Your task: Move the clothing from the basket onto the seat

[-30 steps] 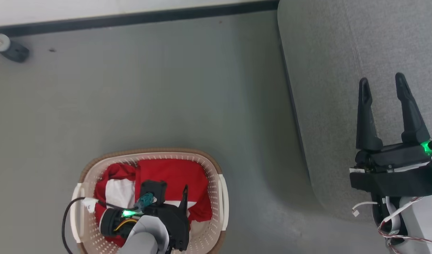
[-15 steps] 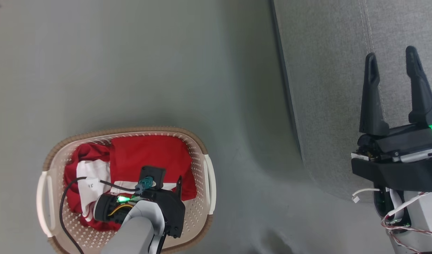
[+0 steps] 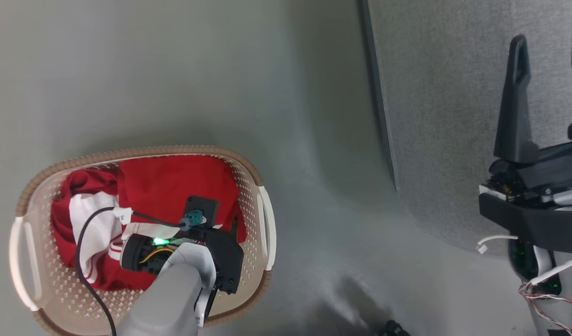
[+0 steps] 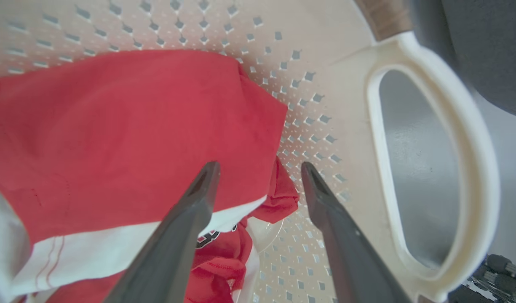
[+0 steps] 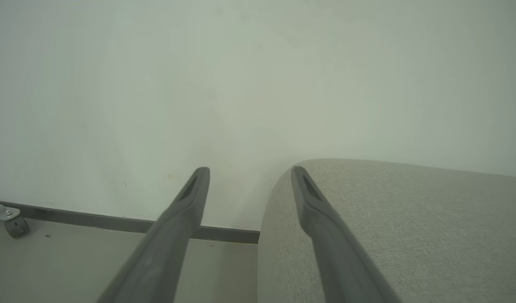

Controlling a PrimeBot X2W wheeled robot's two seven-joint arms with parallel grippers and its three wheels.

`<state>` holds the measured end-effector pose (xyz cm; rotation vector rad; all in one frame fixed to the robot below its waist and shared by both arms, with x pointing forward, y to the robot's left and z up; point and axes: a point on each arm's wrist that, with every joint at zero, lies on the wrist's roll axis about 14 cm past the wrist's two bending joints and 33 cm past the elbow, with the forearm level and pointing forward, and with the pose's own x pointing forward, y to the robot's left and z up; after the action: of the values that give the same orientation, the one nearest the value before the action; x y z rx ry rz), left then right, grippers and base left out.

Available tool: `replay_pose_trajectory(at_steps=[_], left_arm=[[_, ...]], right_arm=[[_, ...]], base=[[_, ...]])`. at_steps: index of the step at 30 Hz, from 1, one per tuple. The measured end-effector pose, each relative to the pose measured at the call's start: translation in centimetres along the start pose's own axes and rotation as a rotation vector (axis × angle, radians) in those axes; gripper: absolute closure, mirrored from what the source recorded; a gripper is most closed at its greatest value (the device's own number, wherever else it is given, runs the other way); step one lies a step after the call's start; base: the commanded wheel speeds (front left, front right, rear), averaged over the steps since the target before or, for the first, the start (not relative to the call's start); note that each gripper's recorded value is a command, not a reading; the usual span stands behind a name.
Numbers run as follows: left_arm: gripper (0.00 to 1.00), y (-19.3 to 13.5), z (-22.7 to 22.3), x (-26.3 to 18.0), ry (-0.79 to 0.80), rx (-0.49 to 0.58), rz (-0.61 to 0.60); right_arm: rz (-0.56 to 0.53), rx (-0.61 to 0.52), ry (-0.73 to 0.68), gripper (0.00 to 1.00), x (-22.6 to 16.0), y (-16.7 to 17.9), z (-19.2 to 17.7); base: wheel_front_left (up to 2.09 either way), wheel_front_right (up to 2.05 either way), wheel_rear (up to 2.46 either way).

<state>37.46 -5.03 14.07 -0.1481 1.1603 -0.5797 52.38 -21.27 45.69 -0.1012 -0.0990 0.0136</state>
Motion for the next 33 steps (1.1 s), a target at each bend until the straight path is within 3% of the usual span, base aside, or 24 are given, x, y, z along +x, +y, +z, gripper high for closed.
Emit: replay_pose_trajectory(at_steps=[21,22,23,24,33], left_arm=[[0.0,4.2,-3.3,3.3,0.127,-0.011,0.082],[0.44,4.4,-3.5,3.3,0.133,-0.013,0.086],[0.63,4.6,-3.7,3.3,0.139,-0.02,0.093],[1.0,4.7,-3.9,3.2,0.144,-0.026,0.098],[1.0,5.9,-4.2,3.3,0.161,-0.031,0.129]], right_arm=[[0.02,-0.022,0.038,0.0,1.2,0.7,-3.7],[0.02,-0.021,0.039,0.0,1.2,0.8,-3.7],[0.02,-0.02,0.044,0.0,1.2,0.8,-3.8],[0.021,-0.02,0.047,0.0,1.2,0.8,-3.9],[0.022,-0.015,0.047,0.0,1.3,0.9,-4.0]], base=[[0.0,0.0,0.0],[0.0,0.0,0.0],[0.0,0.0,0.0],[0.0,0.0,0.0],[0.0,0.0,0.0]])
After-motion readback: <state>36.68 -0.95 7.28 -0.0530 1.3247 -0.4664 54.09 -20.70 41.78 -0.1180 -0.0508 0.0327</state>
